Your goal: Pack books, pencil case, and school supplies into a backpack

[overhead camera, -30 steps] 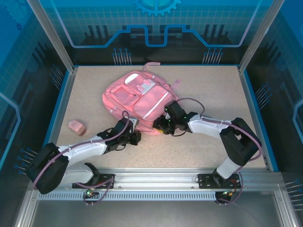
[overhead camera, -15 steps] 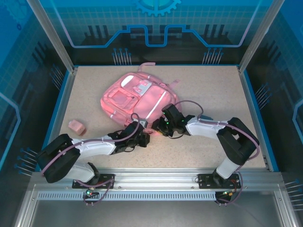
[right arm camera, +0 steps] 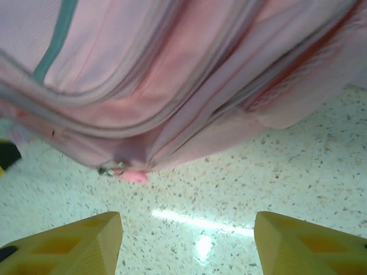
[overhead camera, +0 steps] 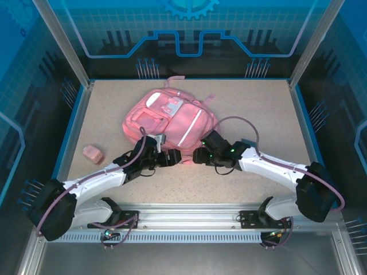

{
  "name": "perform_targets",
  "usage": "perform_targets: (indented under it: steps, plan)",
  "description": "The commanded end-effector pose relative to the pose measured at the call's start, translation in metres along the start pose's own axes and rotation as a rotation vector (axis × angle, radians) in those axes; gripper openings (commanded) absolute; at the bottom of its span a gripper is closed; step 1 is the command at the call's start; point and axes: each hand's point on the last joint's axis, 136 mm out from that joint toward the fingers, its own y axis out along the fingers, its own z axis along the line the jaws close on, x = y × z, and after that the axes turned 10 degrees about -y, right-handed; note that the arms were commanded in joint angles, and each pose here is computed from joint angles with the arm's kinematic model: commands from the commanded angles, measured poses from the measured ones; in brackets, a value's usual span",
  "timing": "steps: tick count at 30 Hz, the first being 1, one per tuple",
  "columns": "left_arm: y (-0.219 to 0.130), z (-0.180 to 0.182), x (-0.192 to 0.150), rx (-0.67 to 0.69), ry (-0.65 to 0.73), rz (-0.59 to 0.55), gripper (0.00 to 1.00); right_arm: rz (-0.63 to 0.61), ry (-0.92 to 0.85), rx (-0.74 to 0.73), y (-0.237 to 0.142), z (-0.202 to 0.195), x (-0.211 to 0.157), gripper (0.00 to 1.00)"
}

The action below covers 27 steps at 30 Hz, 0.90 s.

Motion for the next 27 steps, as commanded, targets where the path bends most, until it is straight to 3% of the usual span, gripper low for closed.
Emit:
perform_targets:
  steps: [1,4,10,21,27]
  plan:
    - [-0.011,0.009,0.007,0.056,-0.086,0.000,0.78,-0.001,-0.191,-0.111,0.002,0.008,-0.004,0.62]
    - [-0.013,0.020,0.013,0.092,-0.154,-0.020,0.76,0.034,-0.289,-0.076,0.017,0.033,-0.010,0.59]
    - [-0.012,0.035,0.013,0.139,-0.251,-0.029,0.73,0.101,-0.323,0.006,0.047,0.054,-0.022,0.60]
    - [0.007,0.038,0.008,0.119,-0.313,0.011,0.66,0.105,-0.402,0.016,0.075,0.055,-0.016,0.64]
    - [0.014,0.037,0.007,0.108,-0.321,0.025,0.60,0.085,-0.463,0.034,0.075,0.061,-0.019,0.51]
